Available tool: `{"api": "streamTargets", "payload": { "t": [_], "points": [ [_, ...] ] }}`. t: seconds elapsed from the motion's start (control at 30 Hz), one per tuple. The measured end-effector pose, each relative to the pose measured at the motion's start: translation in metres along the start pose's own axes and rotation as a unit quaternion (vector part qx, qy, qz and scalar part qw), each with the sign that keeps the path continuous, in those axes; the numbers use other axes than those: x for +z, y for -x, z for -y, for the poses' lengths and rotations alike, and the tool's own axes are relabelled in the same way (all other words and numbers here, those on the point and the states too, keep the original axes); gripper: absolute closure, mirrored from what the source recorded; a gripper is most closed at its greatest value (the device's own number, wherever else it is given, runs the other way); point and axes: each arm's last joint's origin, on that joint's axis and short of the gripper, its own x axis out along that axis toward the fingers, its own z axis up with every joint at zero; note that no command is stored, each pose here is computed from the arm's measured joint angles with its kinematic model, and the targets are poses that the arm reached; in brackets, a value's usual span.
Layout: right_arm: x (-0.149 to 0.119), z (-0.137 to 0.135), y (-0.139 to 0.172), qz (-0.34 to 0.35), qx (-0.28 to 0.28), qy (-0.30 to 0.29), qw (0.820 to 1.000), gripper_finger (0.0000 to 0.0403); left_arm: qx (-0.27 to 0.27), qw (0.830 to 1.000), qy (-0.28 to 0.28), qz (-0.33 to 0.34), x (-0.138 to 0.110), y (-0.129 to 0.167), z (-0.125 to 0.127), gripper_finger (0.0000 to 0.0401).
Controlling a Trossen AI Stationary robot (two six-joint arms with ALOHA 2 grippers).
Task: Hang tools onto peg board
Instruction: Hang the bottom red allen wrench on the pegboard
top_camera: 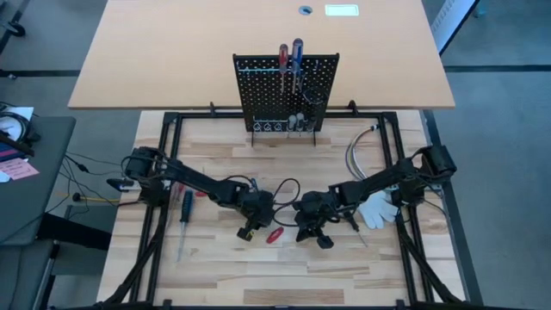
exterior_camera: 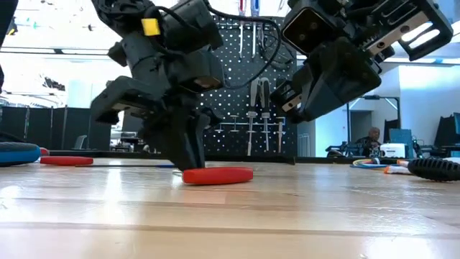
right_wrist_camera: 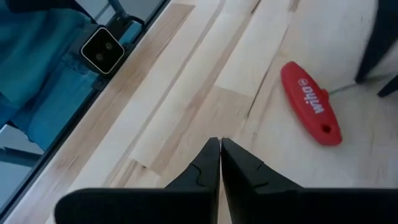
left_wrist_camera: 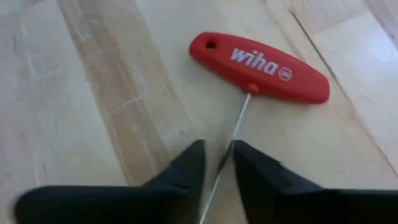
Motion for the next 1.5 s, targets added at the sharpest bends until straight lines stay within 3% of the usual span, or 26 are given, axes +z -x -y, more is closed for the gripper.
{"api": "streamTargets", "payload": {
  "t": [0.07, 0.13, 0.33, 0.5, 0.6, 0.73, 0.87, 0.97, 1.23, 1.37, 1.5],
  "points": [
    [0.000, 0.000, 0.000, 0.000, 0.000, 0.005, 1.000, 0.0381, -0.006, 1.000, 0.007, -0.001, -0.001, -0.002, -0.002, 0.0371],
    [0.000, 0.000, 0.000, 0.001, 0.000, 0.010, 1.000, 0.0381, -0.008, 1.000, 0.021, -0.009, -0.003, -0.003, -0.002, 0.0391],
    [-0.002, 0.001, 0.000, -0.009, -0.010, 0.007, 1.000, 0.0381, 0.005, 0.997, 0.071, -0.019, -0.015, -0.002, 0.000, 0.0399],
    [-0.009, 0.001, 0.001, -0.028, -0.084, 0.015, 0.996, 0.0384, 0.065, 0.988, 0.124, 0.073, -0.032, 0.010, 0.005, 0.0400],
    [-0.019, 0.007, 0.006, -0.031, -0.165, 0.000, 0.986, 0.0390, 0.130, 0.962, 0.171, 0.169, -0.047, 0.020, 0.006, 0.0400],
    [-0.027, 0.014, 0.020, 0.002, -0.257, -0.024, 0.966, 0.0393, 0.200, 0.902, 0.227, 0.308, -0.062, 0.033, 0.014, 0.0401],
    [-0.029, 0.025, 0.031, 0.063, -0.288, -0.049, 0.954, 0.0389, 0.288, 0.861, 0.249, 0.336, -0.071, 0.039, 0.023, 0.0401],
    [-0.026, 0.036, 0.033, 0.117, -0.265, -0.075, 0.954, 0.0376, 0.340, 0.839, 0.254, 0.342, -0.067, 0.042, 0.028, 0.0401],
    [-0.017, 0.058, 0.025, 0.246, -0.252, -0.098, 0.931, 0.0352, 0.414, 0.837, 0.209, 0.291, -0.044, 0.038, 0.039, 0.0401],
    [-0.020, 0.065, 0.023, 0.224, -0.250, -0.117, 0.934, 0.0347, 0.434, 0.840, 0.194, 0.263, -0.038, 0.036, 0.043, 0.0401],
    [-0.019, 0.066, 0.027, 0.219, -0.249, -0.122, 0.936, 0.0314, 0.436, 0.840, 0.192, 0.259, -0.037, 0.036, 0.045, 0.0401]
  ]
}}
